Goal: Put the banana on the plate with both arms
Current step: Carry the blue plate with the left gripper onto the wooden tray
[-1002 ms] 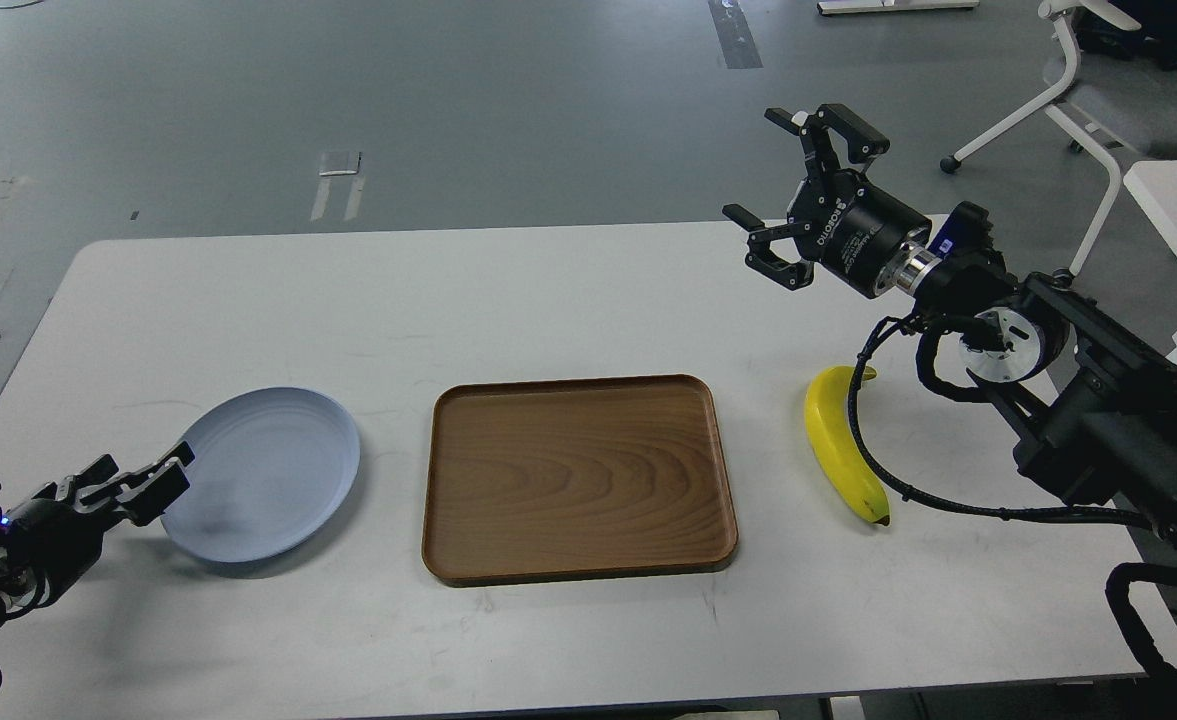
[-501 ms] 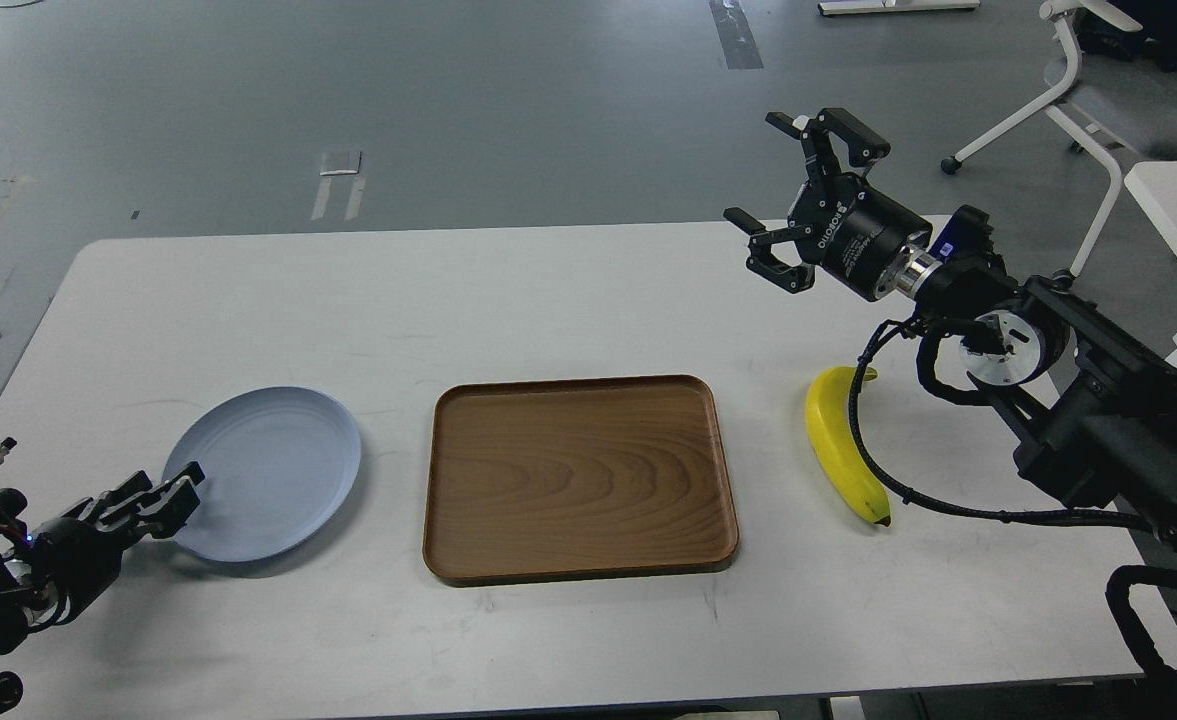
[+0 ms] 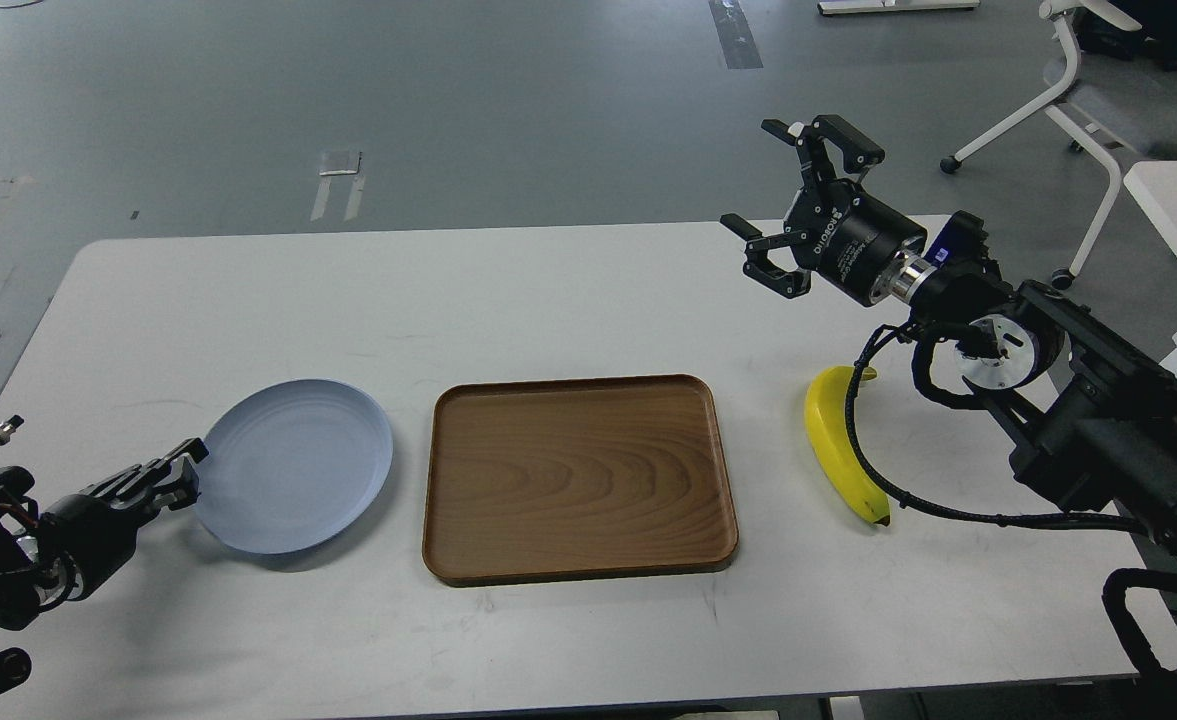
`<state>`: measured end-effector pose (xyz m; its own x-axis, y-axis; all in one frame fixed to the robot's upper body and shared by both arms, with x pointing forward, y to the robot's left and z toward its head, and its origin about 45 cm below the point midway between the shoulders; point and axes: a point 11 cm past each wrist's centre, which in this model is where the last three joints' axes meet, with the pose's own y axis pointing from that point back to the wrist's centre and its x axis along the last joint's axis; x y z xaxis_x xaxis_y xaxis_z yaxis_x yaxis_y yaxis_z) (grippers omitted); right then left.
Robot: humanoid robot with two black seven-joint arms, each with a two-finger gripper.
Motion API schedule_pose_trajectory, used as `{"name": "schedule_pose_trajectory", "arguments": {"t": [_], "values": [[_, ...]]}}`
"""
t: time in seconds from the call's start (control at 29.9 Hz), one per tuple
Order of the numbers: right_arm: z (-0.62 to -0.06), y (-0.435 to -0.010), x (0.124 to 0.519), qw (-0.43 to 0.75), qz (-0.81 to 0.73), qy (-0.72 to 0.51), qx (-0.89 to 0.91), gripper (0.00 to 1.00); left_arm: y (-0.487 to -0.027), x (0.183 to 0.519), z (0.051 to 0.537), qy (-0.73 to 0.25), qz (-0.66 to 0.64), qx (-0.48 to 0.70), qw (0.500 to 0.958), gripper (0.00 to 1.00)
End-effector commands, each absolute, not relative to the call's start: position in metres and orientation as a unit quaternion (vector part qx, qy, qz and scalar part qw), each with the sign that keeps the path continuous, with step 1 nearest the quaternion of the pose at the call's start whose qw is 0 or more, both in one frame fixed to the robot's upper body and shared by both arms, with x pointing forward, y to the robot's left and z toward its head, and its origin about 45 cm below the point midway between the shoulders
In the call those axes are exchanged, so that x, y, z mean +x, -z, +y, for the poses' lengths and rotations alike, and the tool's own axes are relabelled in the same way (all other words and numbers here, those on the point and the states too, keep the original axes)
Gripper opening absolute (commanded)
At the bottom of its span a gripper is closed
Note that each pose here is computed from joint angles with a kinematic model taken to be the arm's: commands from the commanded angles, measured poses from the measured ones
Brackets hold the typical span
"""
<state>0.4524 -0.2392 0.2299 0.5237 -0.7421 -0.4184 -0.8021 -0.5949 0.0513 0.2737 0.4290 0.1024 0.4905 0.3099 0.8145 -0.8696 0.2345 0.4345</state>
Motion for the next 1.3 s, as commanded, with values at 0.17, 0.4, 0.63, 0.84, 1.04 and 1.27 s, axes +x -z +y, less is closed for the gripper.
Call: {"name": "schedule_pose_trajectory", "arguments": {"t": [0.17,0.4,0.63,0.84,1.04,1.27], "values": [[-0.244,-0.231,0.453,0.076,0.448,-0.202,-0.868,1.0,-0.116,0.29,0.416,-0.4,-0.328,0.44,0.734,0.0],[-0.249,-0.235,0.455,0.083,0.453,-0.199,-0.865,1.0,-0.161,0.332,0.379,-0.375,-0.399,0.378,0.746,0.0],[-0.258,-0.239,0.456,0.084,0.461,-0.194,-0.862,1.0,-0.165,0.356,0.291,-0.276,-0.445,0.324,0.788,0.0],[-0.269,-0.246,0.458,0.086,0.47,-0.186,-0.859,1.0,-0.14,0.356,0.213,-0.182,-0.458,0.3,0.817,0.0],[-0.282,-0.252,0.458,0.082,0.477,-0.176,-0.857,1.0,-0.116,0.368,0.16,-0.161,-0.461,0.297,0.82,0.0],[-0.296,-0.259,0.457,0.081,0.486,-0.166,-0.854,1.0,-0.106,0.37,0.149,-0.151,-0.454,0.306,0.823,0.0]]}}
